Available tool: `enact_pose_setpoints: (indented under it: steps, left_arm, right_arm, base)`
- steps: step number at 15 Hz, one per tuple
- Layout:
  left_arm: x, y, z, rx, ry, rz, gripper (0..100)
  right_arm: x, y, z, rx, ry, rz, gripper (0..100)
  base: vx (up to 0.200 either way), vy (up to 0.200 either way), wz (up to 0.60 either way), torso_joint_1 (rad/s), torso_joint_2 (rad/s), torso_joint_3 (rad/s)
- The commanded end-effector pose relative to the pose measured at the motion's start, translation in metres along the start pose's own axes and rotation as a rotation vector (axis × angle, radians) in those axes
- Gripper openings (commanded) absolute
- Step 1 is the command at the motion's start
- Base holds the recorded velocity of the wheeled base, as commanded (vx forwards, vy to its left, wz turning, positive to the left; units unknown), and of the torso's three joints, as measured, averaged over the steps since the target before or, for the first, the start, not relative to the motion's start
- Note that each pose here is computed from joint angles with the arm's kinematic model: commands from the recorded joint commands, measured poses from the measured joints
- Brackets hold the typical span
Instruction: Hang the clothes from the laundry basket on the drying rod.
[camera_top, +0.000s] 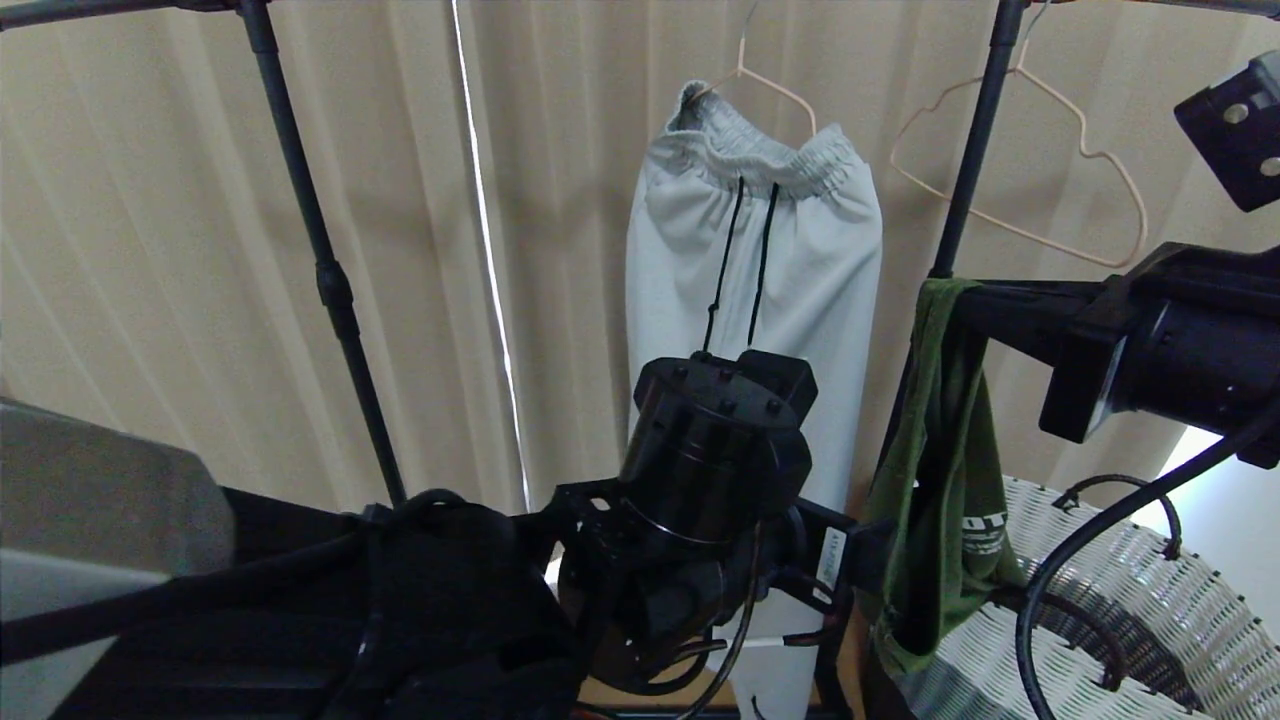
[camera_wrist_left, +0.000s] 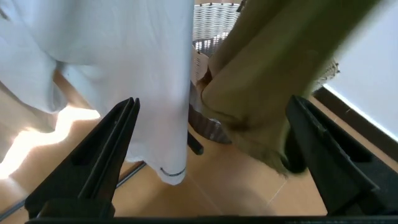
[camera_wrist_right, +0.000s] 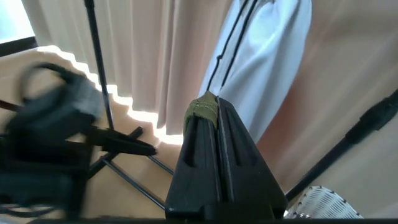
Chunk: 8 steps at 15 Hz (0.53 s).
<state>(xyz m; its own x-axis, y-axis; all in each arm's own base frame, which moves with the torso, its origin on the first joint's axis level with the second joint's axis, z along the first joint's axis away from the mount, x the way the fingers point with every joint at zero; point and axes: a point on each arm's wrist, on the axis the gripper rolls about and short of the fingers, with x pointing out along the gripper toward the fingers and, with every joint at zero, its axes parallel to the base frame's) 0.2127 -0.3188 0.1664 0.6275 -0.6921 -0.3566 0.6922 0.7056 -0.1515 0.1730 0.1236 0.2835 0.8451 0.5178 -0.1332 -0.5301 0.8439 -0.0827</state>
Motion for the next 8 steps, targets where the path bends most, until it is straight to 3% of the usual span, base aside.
enact_pose_setpoints:
  steps: [1,8]
  left_arm:
    - [0.02,-0.001,-0.008,-0.011,0.021,0.007,100]
    - [0.008,-0.001,-0.011,-0.019,0.034,0.005,100]
  right_arm:
    - [-0.001,0.0,0.001,0.0,-0.006,0.004,0]
    - [0.001,0.001,-0.001,0.0,0.002,0.005,0]
  base:
    - [0.0,0.0,0.0,0.0,0.0,0.0]
    - [0.0,0.0,0.0,0.0,0.0,0.0]
